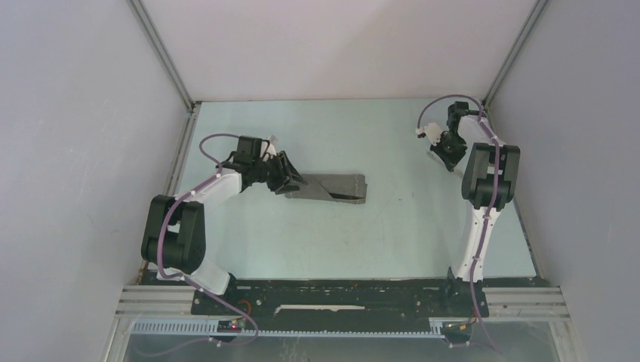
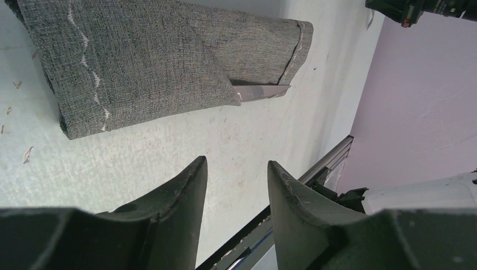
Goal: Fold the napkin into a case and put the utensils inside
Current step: Pick up the fork from the corner of the board, then pass from the right arm to the left
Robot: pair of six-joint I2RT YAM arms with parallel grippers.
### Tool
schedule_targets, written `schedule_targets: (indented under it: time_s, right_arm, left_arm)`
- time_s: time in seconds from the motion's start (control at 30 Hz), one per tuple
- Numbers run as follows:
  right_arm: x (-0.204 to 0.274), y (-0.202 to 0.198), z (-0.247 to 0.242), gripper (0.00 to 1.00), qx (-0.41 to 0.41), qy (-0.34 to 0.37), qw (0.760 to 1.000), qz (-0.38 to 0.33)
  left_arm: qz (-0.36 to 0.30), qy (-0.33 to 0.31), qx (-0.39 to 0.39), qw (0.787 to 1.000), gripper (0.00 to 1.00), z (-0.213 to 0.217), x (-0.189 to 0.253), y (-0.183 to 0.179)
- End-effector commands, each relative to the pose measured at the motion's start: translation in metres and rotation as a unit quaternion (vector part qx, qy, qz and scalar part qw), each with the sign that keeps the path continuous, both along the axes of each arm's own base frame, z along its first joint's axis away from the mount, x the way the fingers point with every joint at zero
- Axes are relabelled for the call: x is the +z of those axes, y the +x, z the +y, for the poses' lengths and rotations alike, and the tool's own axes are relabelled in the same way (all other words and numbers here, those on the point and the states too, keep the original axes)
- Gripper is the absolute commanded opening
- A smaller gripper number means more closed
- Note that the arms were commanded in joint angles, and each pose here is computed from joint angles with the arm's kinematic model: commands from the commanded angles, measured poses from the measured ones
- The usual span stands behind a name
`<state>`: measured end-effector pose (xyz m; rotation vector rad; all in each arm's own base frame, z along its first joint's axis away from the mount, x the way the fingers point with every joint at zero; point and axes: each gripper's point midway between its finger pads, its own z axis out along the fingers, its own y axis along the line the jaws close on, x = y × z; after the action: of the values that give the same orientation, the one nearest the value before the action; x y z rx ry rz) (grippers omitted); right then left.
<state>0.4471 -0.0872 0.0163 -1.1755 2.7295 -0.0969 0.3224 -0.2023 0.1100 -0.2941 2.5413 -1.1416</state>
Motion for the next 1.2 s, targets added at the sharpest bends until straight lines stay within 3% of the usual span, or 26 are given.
schedule_targets:
  time_s: [0.0, 0.33, 0.4, 0.5, 0.6, 0.7, 0.83, 0.93, 1.07, 1.17]
  right_arm:
    - [-0.016, -0.025, 0.012, 0.02, 0.005, 0.009, 0.999, 0.047]
    - [0.014, -0.052, 0.063, 0.00, -0.035, 0.020, 0.999, 0.011]
    - [0.030, -0.058, 0.088, 0.00, -0.056, 0.059, 0.997, -0.004]
    - [0.062, -0.068, 0.142, 0.00, -0.070, 0.175, 0.982, -0.029]
    - [0.097, -0.079, 0.195, 0.00, -0.076, 0.285, 0.953, -0.064]
    - [0.132, -0.106, 0.248, 0.00, -0.074, 0.426, 0.901, -0.029]
    - [0.179, -0.145, 0.300, 0.00, -0.039, 0.563, 0.825, 0.019]
    - [0.193, -0.173, 0.323, 0.00, -0.021, 0.601, 0.797, 0.054]
    - [0.211, -0.194, 0.341, 0.00, 0.007, 0.638, 0.768, 0.062]
    - [0.220, -0.204, 0.355, 0.00, 0.029, 0.652, 0.754, 0.073]
  left_arm:
    - [-0.034, 0.005, -0.011, 0.999, 0.48, -0.002, 0.016, 0.003]
    - [-0.073, -0.008, -0.019, 0.997, 0.50, -0.004, 0.044, 0.001]
    - [-0.101, -0.026, -0.042, 0.994, 0.52, -0.009, 0.058, -0.001]
    - [-0.164, -0.044, -0.066, 0.983, 0.56, -0.018, 0.087, -0.009]
    - [-0.220, -0.060, -0.082, 0.970, 0.61, -0.029, 0.111, -0.022]
    - [-0.257, -0.087, -0.101, 0.957, 0.62, -0.047, 0.129, -0.035]
    - [-0.324, -0.113, -0.136, 0.929, 0.63, -0.069, 0.150, -0.052]
    - [-0.337, -0.111, -0.139, 0.925, 0.66, -0.084, 0.154, -0.060]
    - [-0.286, -0.149, -0.082, 0.943, 0.69, -0.097, 0.156, -0.060]
    - [-0.271, -0.137, -0.054, 0.951, 0.76, -0.103, 0.148, -0.058]
